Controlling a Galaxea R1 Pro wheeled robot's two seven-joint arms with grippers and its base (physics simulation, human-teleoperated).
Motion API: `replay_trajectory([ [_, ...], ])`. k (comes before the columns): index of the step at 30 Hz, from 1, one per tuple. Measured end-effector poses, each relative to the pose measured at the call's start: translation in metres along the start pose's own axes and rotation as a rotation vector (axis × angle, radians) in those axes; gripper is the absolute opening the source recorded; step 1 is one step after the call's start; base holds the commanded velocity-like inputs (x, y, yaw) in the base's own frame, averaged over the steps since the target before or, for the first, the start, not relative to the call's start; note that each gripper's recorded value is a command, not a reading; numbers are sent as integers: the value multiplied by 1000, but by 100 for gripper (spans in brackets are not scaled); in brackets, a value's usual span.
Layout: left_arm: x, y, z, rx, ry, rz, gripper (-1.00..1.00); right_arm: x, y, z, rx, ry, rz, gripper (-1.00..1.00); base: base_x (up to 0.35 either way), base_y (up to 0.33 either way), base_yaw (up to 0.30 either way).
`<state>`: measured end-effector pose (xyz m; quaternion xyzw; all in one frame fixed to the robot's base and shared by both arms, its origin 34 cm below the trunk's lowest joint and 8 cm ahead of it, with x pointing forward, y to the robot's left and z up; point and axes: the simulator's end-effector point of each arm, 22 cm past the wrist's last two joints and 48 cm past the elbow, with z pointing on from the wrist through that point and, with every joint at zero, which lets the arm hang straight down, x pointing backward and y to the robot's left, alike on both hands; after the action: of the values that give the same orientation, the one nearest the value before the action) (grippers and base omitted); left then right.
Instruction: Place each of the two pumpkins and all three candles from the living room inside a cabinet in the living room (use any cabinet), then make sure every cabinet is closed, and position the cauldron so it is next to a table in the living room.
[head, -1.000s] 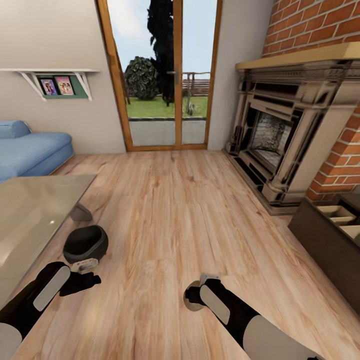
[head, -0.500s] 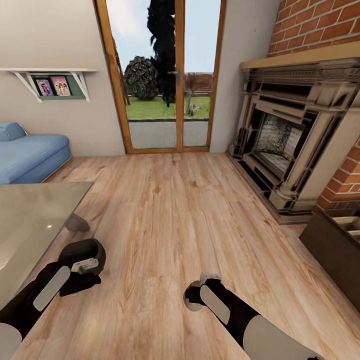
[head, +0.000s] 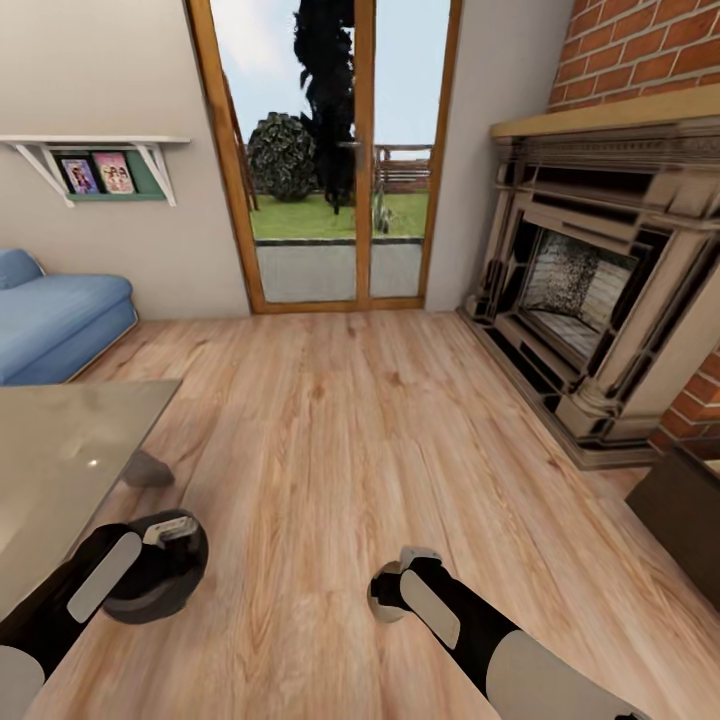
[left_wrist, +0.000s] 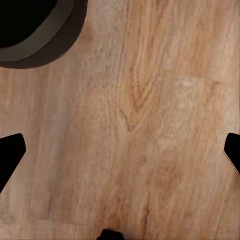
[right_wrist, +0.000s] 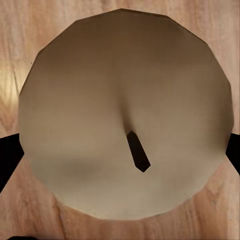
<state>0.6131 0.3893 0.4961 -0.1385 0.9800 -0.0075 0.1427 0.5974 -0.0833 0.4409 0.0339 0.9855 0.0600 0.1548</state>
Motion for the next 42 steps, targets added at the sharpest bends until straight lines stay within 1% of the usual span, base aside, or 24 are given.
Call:
replay_trajectory([
  [9,0,0,0,0,0,0,100,0,0,0,0,0,0,-100,327,113,-239],
  [14,0,0,0,0,0,0,100,0,0,0,1,0,0,-100,187,21,-276],
  [42,-1,0,0,1,0,-2,100,1,-1,1,0,4,5,-100,6,0,-278],
])
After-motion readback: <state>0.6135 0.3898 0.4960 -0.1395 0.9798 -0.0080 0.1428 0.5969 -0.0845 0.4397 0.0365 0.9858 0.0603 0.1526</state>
